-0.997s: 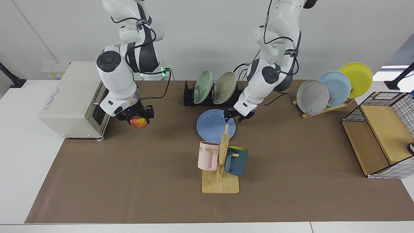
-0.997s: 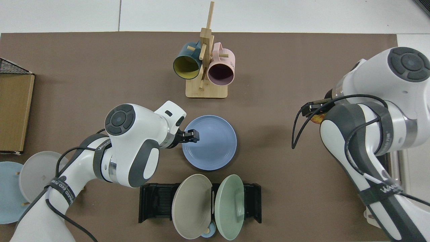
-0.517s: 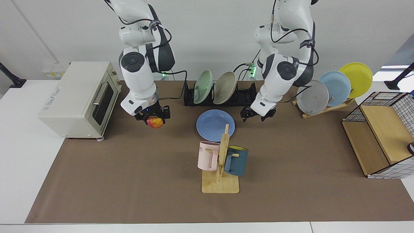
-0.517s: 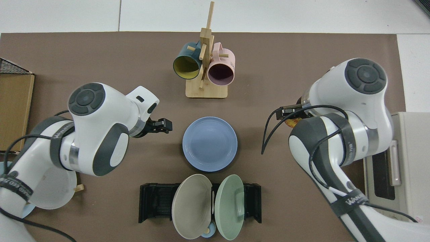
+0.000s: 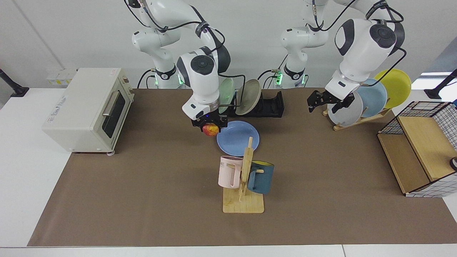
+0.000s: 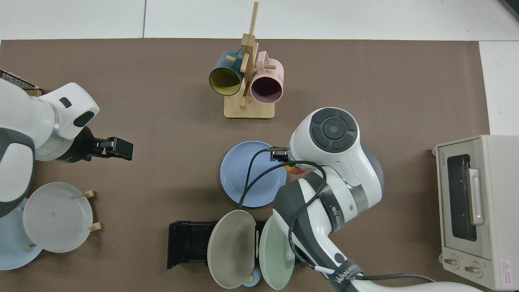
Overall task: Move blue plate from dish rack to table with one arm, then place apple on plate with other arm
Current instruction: 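Carry the apple over the blue plate and lower it with the right gripper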
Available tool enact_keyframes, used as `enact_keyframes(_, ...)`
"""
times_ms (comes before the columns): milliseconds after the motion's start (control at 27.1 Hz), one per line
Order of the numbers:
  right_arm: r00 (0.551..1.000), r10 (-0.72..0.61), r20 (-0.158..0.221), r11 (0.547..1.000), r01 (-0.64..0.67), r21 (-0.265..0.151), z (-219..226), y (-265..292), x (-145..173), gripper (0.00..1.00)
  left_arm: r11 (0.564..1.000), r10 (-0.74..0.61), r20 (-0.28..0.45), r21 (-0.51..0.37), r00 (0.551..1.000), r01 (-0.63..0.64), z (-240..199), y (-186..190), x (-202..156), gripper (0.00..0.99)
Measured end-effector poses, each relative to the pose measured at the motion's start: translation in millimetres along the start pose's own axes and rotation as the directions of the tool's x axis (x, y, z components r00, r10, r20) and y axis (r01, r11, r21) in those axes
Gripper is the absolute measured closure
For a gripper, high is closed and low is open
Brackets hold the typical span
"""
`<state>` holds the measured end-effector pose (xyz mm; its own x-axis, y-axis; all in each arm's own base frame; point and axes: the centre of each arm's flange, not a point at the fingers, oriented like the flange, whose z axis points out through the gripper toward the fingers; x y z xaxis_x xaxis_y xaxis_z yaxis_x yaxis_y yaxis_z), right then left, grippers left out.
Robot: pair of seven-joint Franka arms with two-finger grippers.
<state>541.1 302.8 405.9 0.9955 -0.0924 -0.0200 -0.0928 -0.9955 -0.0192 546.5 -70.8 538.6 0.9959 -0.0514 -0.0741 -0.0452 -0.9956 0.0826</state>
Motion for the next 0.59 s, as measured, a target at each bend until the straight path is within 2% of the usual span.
enact_keyframes(258, 0.997, 0.071, 0.006, 0.997, -0.071, -0.006, 31.0, -62.0, -24.9, 0.25, 1.000, 0.007, -0.038, 0.000, 0.999, -0.007, -30.2, -36.5, -11.3, 0.000)
enact_keyframes(406, 0.994, 0.111, -0.021, 0.993, -0.110, 0.029, 48.0, -92.2, -32.2, 0.25, 1.000, 0.006, -0.063, -0.001, 0.998, -0.006, -46.5, -60.0, -20.7, 0.000)
enact_keyframes(591, 0.991, 0.129, -0.027, 0.991, -0.128, 0.046, 70.5, -105.4, -34.8, 0.25, 1.000, 0.012, -0.082, 0.002, 0.997, -0.012, -58.0, -58.5, -27.8, 0.000)
